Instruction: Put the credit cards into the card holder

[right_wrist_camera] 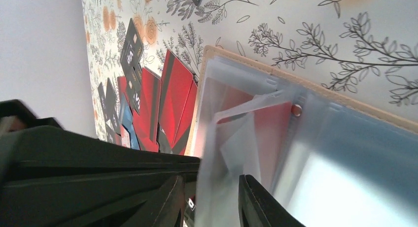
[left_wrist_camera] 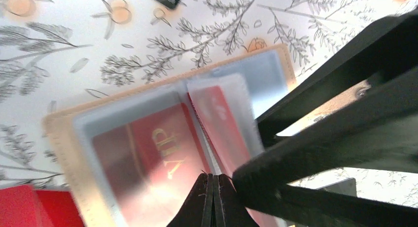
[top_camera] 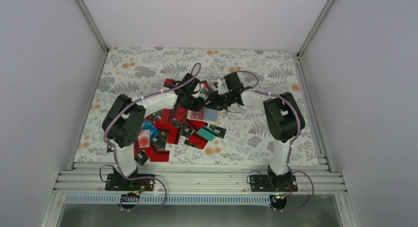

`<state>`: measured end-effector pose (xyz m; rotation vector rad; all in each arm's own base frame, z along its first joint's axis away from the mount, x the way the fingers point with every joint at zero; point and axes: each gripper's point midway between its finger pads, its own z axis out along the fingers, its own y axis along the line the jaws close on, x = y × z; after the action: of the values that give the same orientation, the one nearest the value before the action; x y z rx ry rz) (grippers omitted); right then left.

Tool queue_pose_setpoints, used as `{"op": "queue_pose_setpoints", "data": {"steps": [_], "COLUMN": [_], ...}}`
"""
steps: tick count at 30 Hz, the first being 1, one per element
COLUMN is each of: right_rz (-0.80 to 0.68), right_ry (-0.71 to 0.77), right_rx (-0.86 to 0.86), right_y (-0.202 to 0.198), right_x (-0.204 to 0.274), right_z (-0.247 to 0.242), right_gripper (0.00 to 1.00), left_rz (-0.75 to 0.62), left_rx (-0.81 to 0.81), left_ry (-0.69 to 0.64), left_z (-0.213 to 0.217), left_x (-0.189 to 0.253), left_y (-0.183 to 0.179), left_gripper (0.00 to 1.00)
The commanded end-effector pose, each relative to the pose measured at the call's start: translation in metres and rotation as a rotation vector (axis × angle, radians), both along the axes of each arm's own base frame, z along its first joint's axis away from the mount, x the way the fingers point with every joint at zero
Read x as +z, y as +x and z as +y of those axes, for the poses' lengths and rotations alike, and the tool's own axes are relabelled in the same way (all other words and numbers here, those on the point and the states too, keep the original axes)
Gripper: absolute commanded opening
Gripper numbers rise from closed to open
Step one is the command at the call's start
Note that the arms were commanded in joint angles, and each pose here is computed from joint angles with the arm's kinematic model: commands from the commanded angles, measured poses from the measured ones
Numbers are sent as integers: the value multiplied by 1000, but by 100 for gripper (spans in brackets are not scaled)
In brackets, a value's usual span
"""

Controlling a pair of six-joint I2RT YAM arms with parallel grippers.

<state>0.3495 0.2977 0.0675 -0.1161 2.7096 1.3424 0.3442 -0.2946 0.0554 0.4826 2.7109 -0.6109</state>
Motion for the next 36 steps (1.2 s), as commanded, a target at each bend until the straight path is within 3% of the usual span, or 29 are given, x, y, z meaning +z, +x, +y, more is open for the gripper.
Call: {"op": "queue_pose_setpoints", "data": {"steps": [1, 18, 24, 29, 36], "right_rz": [13, -9, -152, -234, -280], "right_ry": [7, 50, -14, -137, -346], "right_rx": [36, 172, 168, 87, -93], "right_y": [-3, -2, -2, -5, -9], "right_x": [0, 9, 40, 50, 45], "right_z": [16, 85, 67, 22, -59], "right_gripper": [31, 31, 36, 41, 47], "left_rz": [-38, -127, -138, -131, -105], "left_rx": [33, 225, 222, 188, 153], "left_ry": [16, 89, 39, -57, -74], "left_z": [18, 108, 107, 92, 79], "left_x": [19, 47, 41, 41, 26], "left_y": [3, -22, -30, -29, -16], "left_gripper": [2, 4, 26, 53, 61]}}
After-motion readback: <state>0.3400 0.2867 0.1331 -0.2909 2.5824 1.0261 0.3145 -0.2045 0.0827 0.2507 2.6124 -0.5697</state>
